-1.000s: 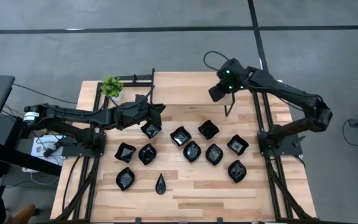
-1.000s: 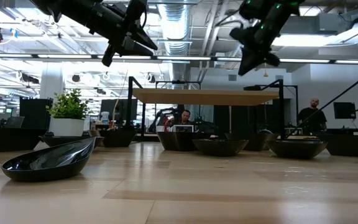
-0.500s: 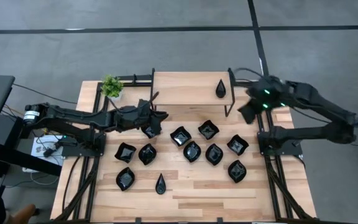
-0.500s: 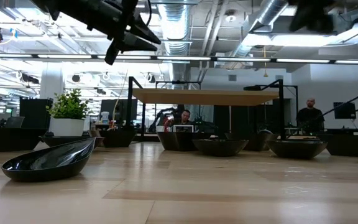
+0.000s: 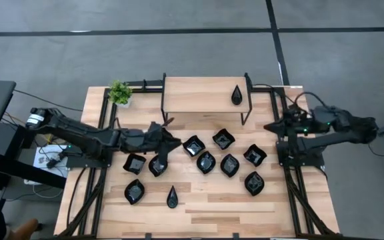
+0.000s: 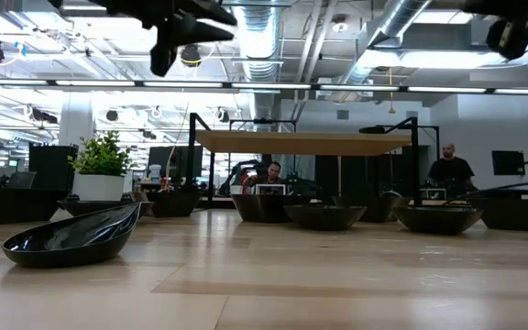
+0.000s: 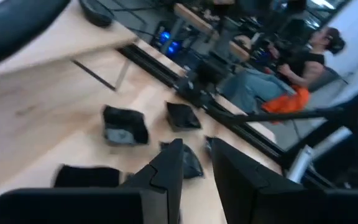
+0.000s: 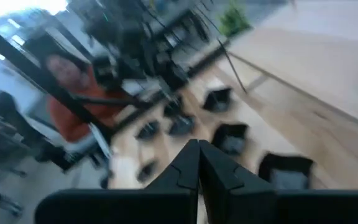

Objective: Pick & Place Mini shaped plates
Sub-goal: Stack the black plate on top of the black plate on the shelf

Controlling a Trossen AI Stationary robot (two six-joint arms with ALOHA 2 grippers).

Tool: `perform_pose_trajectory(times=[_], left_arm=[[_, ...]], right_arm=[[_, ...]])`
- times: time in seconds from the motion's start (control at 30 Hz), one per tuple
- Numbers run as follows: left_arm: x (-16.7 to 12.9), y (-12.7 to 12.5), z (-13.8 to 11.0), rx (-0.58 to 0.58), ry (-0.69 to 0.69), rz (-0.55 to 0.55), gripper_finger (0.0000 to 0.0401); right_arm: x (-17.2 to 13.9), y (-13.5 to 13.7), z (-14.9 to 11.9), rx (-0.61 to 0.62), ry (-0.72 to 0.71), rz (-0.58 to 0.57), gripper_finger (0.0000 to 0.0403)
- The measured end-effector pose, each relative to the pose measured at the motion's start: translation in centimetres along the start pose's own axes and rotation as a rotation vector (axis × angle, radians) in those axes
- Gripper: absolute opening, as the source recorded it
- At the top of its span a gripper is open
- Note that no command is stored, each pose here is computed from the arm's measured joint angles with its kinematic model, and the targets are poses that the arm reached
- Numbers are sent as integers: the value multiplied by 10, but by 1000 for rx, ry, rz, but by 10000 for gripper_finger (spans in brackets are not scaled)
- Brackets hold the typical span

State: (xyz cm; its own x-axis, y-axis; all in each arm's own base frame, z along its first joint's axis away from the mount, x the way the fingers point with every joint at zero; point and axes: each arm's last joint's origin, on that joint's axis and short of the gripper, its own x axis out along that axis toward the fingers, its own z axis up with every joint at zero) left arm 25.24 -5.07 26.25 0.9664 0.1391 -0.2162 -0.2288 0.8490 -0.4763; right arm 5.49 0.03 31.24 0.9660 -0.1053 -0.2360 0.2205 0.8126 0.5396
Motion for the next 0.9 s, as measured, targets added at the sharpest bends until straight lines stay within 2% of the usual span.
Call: perform_pose_trajectory(times=[0.27,0.4,0.5,0.57,0.9], left_arm=[[-9,-19,-11,-99,39,-83,86],[-14,-28,-17,-129,59,-115,86],[-19,-34,-22,-148,59,-119,86],[-22,-38,-25,-164,63,-126,86],[-23,-59,-42,-281,130,-156,86]], right_arm=[[25,-1,-25,-79,-7,136,1],[32,-5,-36,-127,11,105,1],[34,-8,-41,-182,-21,61,1],[37,-10,-45,-211,-40,72,1],[48,-28,-76,-185,-109,126,1]])
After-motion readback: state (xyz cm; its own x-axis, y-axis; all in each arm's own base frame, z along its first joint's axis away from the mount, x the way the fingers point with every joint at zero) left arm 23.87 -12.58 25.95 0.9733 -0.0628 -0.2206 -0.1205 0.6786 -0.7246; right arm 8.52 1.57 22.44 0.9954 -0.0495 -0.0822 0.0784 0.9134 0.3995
